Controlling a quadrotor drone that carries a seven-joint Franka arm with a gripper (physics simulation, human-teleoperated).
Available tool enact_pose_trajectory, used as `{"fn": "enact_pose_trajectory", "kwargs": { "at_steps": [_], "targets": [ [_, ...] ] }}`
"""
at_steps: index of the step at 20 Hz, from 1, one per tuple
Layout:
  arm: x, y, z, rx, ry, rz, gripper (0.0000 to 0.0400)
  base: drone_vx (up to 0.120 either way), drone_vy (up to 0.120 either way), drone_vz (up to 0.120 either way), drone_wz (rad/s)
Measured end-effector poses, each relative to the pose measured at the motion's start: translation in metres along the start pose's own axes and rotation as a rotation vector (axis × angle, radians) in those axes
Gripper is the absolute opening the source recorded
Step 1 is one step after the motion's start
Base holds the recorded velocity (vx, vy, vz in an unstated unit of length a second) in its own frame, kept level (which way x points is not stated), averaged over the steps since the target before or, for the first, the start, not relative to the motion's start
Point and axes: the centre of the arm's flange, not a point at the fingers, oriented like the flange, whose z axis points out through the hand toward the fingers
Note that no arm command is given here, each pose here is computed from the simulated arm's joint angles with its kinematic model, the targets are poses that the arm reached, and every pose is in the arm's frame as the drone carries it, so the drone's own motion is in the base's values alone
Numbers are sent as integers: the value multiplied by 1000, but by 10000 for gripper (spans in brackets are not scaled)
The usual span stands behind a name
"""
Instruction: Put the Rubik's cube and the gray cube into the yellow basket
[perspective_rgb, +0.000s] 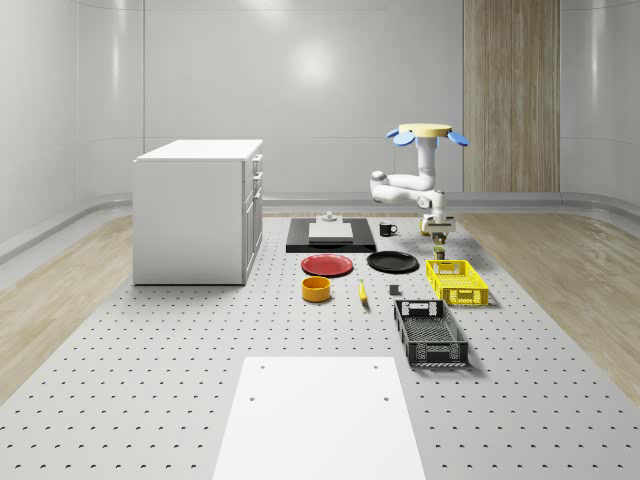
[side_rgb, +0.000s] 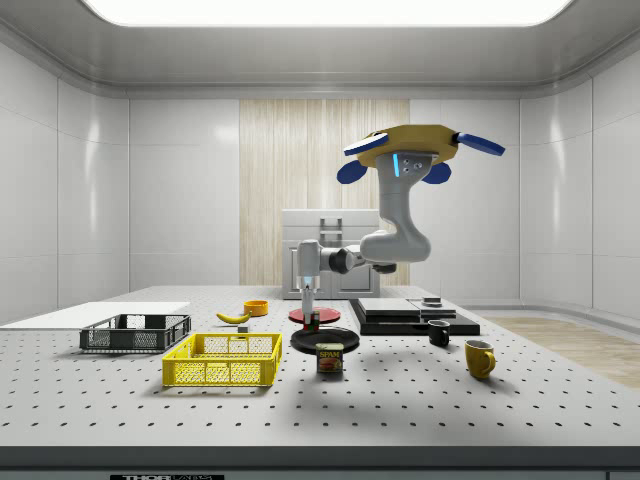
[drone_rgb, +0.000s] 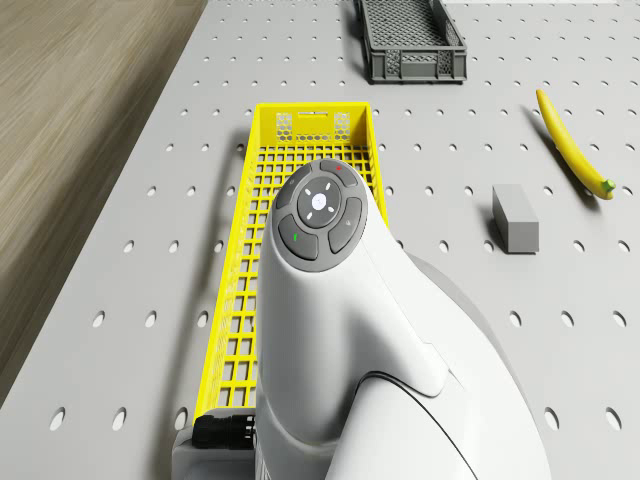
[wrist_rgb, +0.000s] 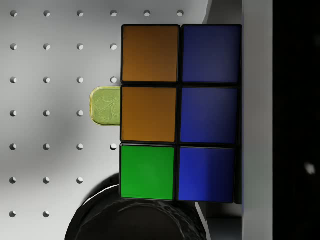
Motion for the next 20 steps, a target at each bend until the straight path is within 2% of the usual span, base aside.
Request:
{"fn": "enact_pose_trajectory", "kwargs": {
  "at_steps": [20],
  "targets": [
    [0, 0, 0, 0, 0, 0, 323, 120, 0, 0, 0]
  ]
}}
